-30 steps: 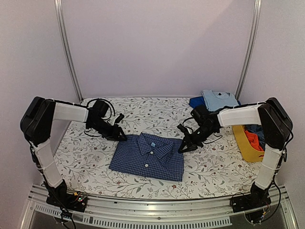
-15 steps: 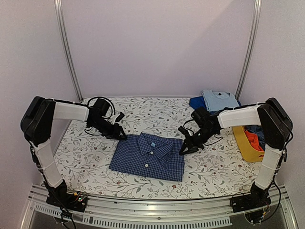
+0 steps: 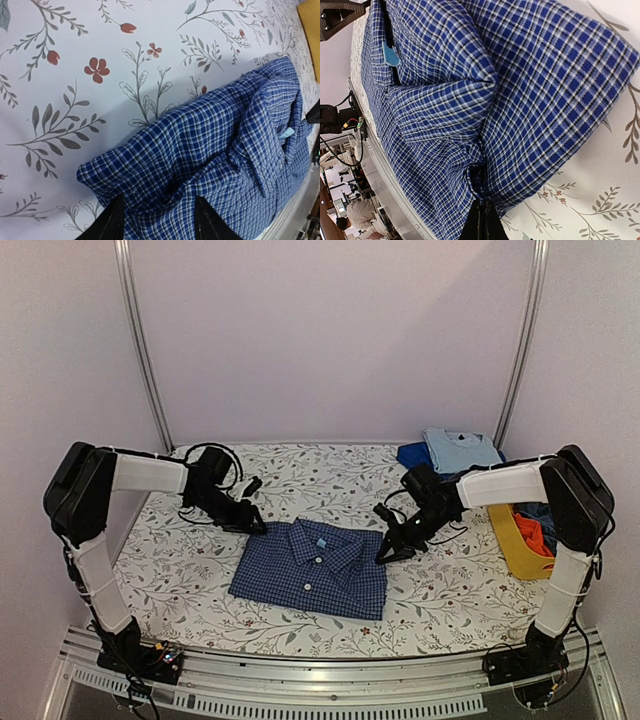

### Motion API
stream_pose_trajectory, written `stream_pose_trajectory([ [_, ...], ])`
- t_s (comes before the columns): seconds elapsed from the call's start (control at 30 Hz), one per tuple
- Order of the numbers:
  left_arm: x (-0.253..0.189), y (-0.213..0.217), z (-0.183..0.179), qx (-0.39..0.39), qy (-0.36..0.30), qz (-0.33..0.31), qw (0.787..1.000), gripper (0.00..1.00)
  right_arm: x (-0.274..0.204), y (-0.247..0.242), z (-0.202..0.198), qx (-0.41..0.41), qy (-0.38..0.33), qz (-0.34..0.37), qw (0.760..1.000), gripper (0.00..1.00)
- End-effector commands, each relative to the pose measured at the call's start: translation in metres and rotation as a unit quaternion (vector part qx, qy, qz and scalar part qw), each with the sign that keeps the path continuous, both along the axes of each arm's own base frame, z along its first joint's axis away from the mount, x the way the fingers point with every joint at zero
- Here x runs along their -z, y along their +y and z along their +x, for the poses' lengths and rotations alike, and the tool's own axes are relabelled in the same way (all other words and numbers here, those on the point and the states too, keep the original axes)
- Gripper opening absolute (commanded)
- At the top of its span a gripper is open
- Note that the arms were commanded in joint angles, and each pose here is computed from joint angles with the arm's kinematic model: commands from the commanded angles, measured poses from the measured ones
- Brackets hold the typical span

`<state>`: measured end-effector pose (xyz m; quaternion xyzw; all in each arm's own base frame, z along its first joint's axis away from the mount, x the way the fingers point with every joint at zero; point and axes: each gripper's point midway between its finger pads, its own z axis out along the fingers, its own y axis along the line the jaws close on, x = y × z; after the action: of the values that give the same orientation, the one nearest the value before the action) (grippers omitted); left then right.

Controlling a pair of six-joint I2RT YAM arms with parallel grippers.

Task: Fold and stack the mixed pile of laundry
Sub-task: Adjust the square-folded T-shirt at the center of the board.

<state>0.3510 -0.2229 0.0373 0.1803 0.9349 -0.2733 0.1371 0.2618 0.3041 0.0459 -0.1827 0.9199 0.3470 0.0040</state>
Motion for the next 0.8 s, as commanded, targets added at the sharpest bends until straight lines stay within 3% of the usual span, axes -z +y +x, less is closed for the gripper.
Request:
stream_pose_trajectory([
  [0.0,0.003,0.0,-0.001,0.003,0.001,0.012,1.0,0.47,-0.004,0.0,-0.001,0.0,-0.009,0.003,1.0,0.0],
  [0.33,-0.008,-0.007,-0.01,0.024,0.002,-0.014,1.0,0.15,-0.007,-0.001,0.002,0.005,-0.02,0.001,1.0,0.0],
  [0.43,-0.015,-0.001,-0.006,0.01,-0.001,-0.02,1.0,0.0,-0.01,0.0,0.005,0.007,-0.028,0.003,1.0,0.0],
  [0.77,-0.034,0.028,0.013,-0.046,-0.039,-0.041,0.997,0.0,-0.036,0.0,0.027,0.032,-0.104,0.01,0.994,0.0],
])
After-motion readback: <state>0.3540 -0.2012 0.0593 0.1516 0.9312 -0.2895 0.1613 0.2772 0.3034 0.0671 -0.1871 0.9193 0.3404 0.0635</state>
